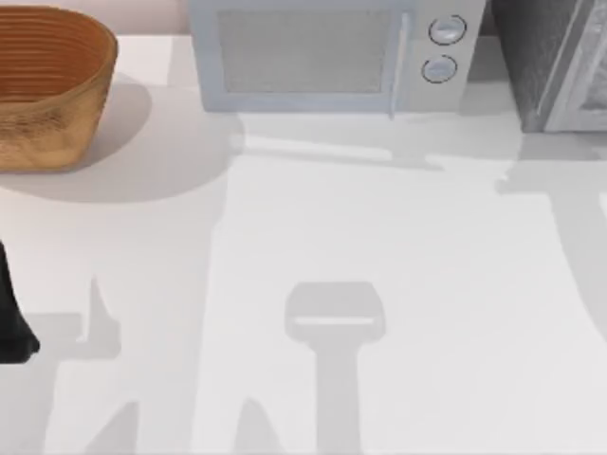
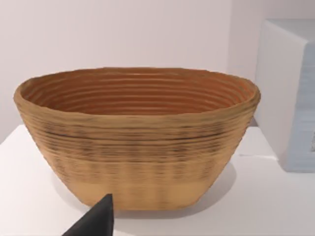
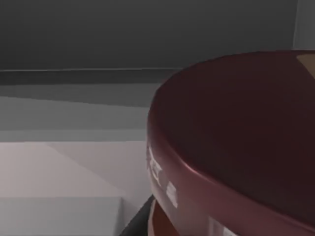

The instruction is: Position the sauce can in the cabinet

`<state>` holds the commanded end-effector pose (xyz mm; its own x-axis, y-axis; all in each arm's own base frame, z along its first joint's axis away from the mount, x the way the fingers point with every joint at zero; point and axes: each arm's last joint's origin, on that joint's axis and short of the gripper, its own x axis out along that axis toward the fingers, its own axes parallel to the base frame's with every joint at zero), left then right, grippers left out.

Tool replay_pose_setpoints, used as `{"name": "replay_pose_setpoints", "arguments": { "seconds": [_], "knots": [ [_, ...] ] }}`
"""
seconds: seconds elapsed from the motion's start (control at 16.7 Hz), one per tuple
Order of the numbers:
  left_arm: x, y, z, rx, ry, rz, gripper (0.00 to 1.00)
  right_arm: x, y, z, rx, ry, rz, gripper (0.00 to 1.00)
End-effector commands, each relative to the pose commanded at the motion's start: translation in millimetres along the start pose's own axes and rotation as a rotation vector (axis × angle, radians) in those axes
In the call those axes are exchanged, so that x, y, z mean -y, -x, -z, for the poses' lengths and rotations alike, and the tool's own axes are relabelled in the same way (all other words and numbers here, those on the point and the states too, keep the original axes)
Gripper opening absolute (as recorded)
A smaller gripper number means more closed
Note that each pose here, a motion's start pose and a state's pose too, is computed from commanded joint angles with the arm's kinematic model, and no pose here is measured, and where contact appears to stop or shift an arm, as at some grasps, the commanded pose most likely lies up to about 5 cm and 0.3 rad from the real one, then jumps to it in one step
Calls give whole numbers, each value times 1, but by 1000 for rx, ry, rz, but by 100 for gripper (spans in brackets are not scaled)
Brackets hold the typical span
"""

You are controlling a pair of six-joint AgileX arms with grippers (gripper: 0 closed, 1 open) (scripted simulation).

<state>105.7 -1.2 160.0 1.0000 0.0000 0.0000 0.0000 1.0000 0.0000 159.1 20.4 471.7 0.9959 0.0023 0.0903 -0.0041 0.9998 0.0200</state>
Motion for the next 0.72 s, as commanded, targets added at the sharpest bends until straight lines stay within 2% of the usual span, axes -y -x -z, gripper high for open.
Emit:
{"name": "replay_pose_setpoints", "arguments": {
  "seconds": [0.12, 0.3, 0.54, 0.72],
  "knots": [
    [0, 0, 0, 0, 0, 0, 100, -6, -20, -27, 8, -3, -2, 0],
    [0, 0, 0, 0, 0, 0, 100, -16, -52, -50, -9, -3, -4, 0],
    [0, 0, 0, 0, 0, 0, 100, -27, -86, -52, -73, 12, -3, 0],
    [0, 0, 0, 0, 0, 0, 100, -28, -92, -49, -93, 19, -3, 0]
  ]
}}
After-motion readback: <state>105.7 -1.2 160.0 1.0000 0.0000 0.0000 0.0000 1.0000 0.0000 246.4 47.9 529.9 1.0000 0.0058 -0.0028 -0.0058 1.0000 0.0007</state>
